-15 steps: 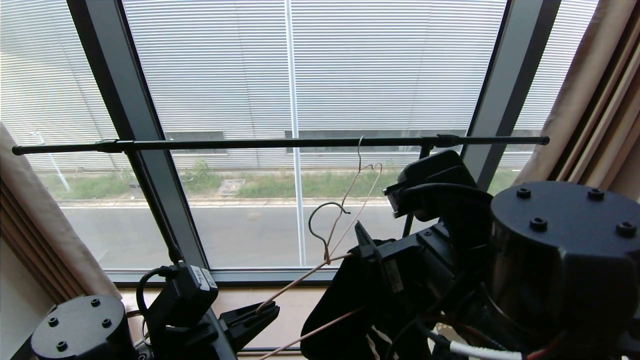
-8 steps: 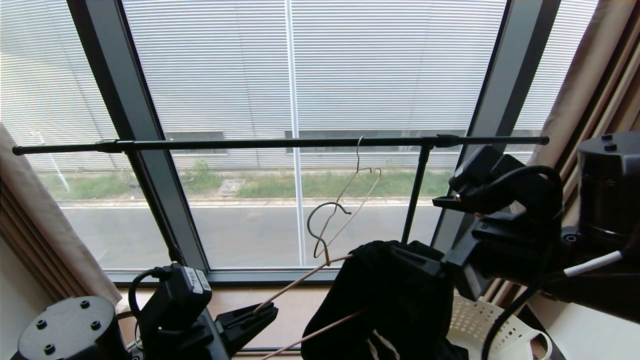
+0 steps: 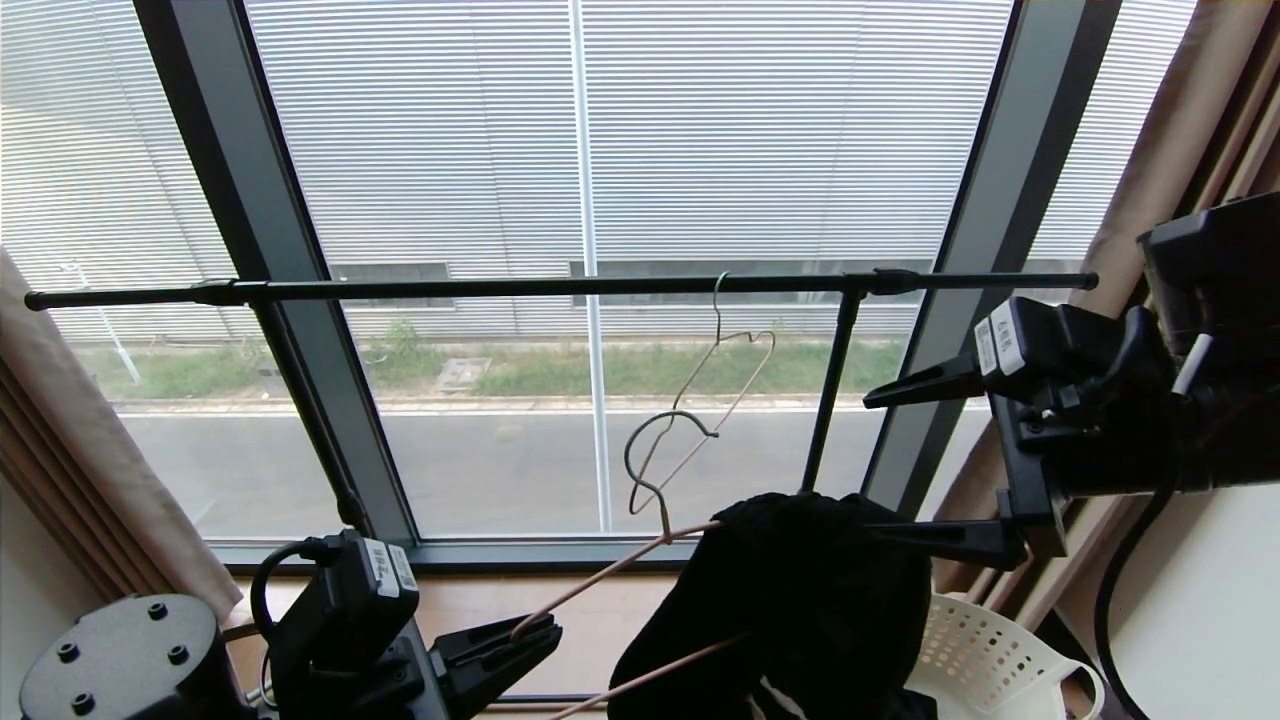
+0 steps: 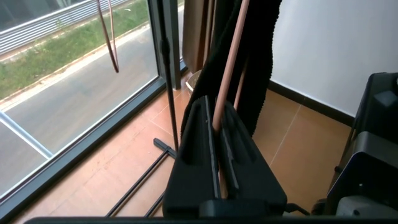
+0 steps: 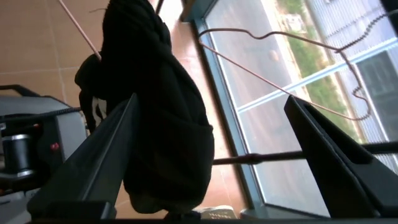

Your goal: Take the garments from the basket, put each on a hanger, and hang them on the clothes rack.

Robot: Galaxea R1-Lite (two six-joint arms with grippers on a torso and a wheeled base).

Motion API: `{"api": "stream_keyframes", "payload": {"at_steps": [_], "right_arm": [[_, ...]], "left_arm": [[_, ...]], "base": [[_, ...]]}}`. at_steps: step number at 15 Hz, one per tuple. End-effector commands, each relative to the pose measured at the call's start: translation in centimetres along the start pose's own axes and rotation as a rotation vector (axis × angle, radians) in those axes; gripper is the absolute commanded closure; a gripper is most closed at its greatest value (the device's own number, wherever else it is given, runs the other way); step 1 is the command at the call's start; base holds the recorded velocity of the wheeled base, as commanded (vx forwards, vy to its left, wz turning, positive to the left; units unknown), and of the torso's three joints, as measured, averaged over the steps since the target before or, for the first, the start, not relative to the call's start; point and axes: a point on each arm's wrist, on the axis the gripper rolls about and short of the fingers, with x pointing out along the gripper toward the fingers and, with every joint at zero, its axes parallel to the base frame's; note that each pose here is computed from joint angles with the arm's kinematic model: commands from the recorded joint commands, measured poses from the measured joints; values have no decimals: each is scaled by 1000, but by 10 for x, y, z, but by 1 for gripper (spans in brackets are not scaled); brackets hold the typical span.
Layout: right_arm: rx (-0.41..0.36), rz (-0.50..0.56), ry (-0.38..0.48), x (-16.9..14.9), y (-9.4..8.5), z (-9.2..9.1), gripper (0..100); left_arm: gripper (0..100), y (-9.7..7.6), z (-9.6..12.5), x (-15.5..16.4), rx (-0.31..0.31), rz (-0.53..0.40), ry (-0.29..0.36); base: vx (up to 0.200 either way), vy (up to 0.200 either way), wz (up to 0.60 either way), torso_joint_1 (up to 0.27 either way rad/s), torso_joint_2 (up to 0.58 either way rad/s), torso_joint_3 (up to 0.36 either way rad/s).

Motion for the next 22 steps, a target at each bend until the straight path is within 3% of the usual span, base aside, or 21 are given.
{"api": "stream_keyframes", "payload": {"at_steps": [1, 8, 15, 22], "right_arm": [[37, 74, 23, 28, -18, -13, 0], [84, 128, 32, 46, -17, -17, 0], [37, 165, 42, 73, -4, 12, 0], [61, 232, 64, 76, 8, 6, 0]], "left_arm": [[100, 0, 0, 0, 0, -1, -2], [100, -4, 0, 1, 2, -22, 0], [100, -4, 1, 1, 4, -20, -7], [100, -4, 1, 1, 1, -17, -7]], "base": [[0, 0, 0, 0, 0, 0], [0, 0, 0, 0, 0, 0], [0, 0, 0, 0, 0, 0], [0, 0, 0, 0, 0, 0]]}}
